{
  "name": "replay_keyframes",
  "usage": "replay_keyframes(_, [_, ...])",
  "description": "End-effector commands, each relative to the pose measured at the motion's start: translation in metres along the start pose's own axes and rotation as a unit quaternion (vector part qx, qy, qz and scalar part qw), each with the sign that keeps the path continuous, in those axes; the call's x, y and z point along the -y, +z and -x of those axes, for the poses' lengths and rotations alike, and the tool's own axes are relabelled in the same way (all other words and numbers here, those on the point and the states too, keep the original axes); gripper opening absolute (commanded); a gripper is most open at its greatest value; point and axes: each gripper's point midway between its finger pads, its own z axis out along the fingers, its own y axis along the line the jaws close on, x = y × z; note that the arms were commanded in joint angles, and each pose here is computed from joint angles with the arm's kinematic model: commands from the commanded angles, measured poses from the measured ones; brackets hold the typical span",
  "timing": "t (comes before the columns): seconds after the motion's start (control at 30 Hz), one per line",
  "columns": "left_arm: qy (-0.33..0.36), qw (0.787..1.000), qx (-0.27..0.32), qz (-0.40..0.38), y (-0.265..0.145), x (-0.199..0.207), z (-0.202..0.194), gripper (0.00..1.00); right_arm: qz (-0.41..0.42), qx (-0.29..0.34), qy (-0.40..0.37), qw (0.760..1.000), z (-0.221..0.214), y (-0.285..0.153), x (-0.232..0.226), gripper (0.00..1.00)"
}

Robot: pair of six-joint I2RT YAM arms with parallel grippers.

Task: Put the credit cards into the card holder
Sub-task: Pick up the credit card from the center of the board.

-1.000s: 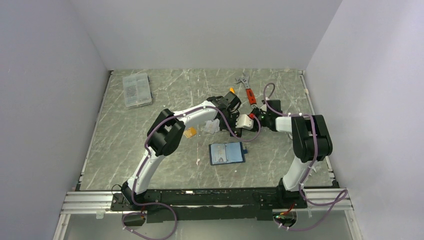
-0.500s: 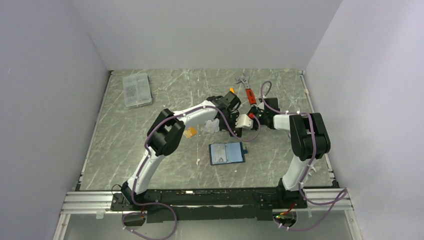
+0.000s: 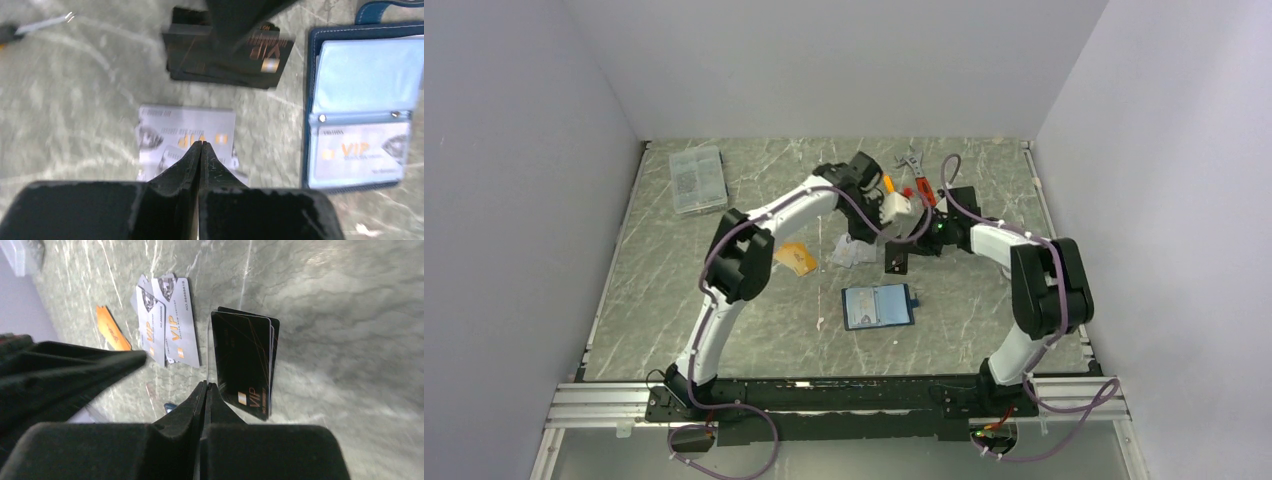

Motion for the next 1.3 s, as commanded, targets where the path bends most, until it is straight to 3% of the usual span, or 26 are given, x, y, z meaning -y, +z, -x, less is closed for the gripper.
replay_keyframes(0.0, [-0.070, 0.993, 0.100, 0.001, -0.096, -0.007, 0.033, 0.07, -0.080, 0.070, -0.055, 0.993, 0.029, -0.040, -0.004, 0.00])
replay_keyframes(0.2, [-0.122, 0.983, 0.140, -0.002, -0.137, 0.004, 0.015, 0.06, -0.156, 0.098, -0.099, 0.978, 0.031, -0.064, -0.004, 0.00])
replay_keyframes(0.43, [-0.150, 0.979, 0.139, -0.023, -0.137, 0.027, -0.002, 0.03, -0.260, 0.101, -0.157, 0.947, 0.008, -0.070, 0.007, 0.00])
replay_keyframes(0.87, [-0.156, 0.976, 0.150, -0.034, -0.140, 0.039, -0.001, 0.02, -0.317, 0.098, -0.185, 0.925, -0.006, -0.072, 0.025, 0.00])
replay_keyframes(1.27, [-0.159, 0.975, 0.152, -0.041, -0.138, 0.040, -0.001, 0.01, -0.318, 0.075, -0.186, 0.926, -0.014, -0.053, 0.038, 0.00])
